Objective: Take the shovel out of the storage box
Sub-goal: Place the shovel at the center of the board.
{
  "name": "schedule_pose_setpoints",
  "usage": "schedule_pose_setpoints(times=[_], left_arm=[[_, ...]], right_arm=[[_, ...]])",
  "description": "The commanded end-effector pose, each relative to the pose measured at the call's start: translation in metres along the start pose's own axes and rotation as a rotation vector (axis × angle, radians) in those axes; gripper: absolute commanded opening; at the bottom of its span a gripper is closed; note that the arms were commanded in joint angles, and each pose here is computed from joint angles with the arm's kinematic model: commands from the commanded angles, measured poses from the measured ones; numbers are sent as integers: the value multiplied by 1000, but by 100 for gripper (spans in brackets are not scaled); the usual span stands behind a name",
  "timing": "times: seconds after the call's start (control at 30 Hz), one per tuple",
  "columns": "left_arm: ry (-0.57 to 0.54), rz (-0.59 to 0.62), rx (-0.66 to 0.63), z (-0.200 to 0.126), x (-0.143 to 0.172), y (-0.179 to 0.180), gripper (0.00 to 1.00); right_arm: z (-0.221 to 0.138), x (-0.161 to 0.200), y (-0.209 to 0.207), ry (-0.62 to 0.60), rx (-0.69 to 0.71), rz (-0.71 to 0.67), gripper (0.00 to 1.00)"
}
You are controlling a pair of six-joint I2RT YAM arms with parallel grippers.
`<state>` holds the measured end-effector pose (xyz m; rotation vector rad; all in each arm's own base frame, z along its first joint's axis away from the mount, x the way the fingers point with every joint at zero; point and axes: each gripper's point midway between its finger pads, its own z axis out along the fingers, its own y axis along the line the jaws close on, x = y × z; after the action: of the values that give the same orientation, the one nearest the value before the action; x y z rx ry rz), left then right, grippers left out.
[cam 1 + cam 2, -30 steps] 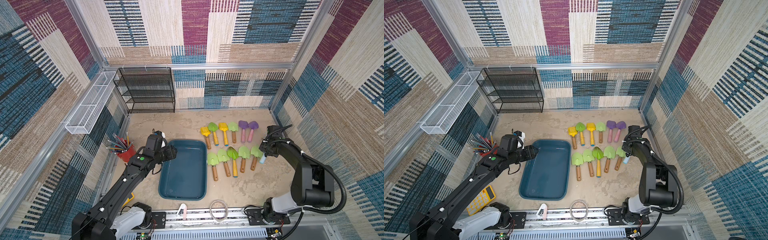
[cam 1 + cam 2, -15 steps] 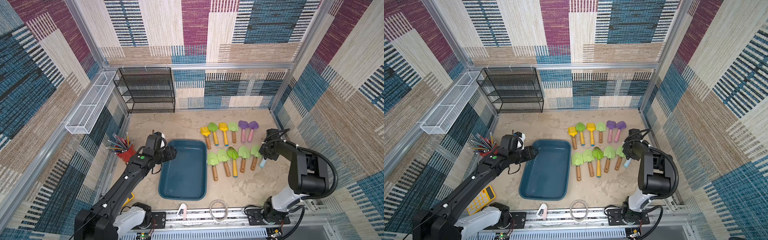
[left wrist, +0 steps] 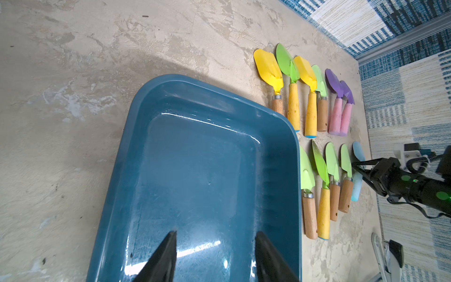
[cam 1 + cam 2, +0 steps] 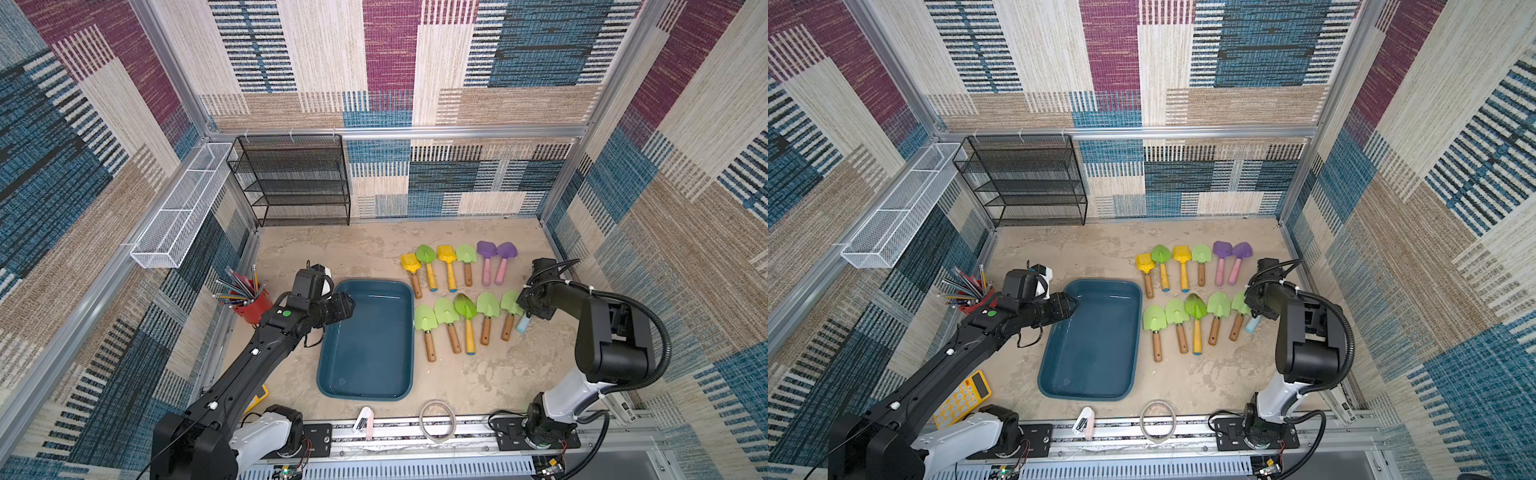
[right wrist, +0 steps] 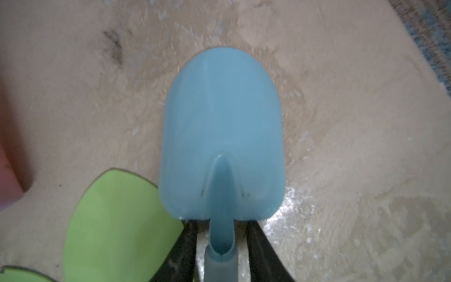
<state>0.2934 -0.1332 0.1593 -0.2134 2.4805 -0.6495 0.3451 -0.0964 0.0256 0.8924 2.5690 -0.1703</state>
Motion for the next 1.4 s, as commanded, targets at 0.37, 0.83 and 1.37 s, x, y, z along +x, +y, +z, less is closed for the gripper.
schedule_pose_setpoints(times=[0.37,0.83,1.37], left_arm=[[-17,-21,-115,5,-9,18,71],[-175,-51,-252,6,-48,43,87],[-433,37,-512,-3,-95,120,99]], right_arm=[[-79,-28,19,-201,-219,54,60],[-127,-57,64,-431,-490,71,84],[-96,-67,78,-587,-361,-20,99]])
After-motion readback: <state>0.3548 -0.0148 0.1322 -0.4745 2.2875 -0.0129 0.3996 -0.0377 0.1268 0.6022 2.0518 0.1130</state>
